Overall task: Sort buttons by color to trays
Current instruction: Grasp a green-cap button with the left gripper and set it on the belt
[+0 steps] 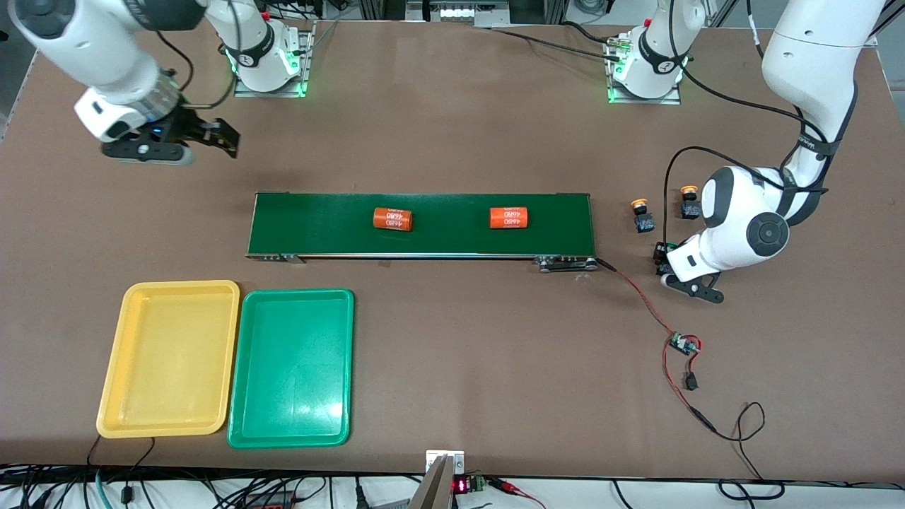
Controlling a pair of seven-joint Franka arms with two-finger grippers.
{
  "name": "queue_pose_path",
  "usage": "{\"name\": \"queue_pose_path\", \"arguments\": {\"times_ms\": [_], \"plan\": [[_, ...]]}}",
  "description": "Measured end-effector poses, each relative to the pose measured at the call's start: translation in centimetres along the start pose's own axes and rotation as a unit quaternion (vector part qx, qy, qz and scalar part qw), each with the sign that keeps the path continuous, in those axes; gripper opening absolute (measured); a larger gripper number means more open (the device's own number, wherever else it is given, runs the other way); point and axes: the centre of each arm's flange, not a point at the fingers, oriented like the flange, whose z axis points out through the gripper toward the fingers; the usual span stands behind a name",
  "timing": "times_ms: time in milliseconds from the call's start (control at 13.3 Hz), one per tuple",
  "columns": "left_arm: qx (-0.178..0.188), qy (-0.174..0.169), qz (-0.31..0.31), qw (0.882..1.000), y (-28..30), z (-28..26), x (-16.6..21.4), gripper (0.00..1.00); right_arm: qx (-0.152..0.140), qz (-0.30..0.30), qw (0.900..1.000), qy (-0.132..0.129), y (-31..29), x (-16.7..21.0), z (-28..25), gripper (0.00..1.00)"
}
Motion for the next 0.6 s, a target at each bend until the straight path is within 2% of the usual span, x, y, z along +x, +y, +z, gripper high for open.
{"name": "queue_pose_path", "arguments": {"times_ms": [75,225,376,601], "plan": [[0.002,0.007,0.000,1.000,-0.1,-0.6,0.3,0.41,0.004,-0.002,1.000,0.012,-2.0,0.2,0.5,1.00],[0.010,0.029,0.003,1.000,0.8,-3.1,1.3,0.41,0.008,0.000,1.000,0.016,-5.1,0.2,2.1,1.00],[0.019,0.048,-0.005,0.999,4.8,-6.0,2.4,0.41,0.010,-0.001,1.000,0.010,-6.8,0.3,3.6,1.00],[0.022,0.044,-0.034,0.998,12.8,-7.7,3.2,0.41,0.058,0.032,0.998,-0.023,-7.7,0.6,5.2,1.00]]}}
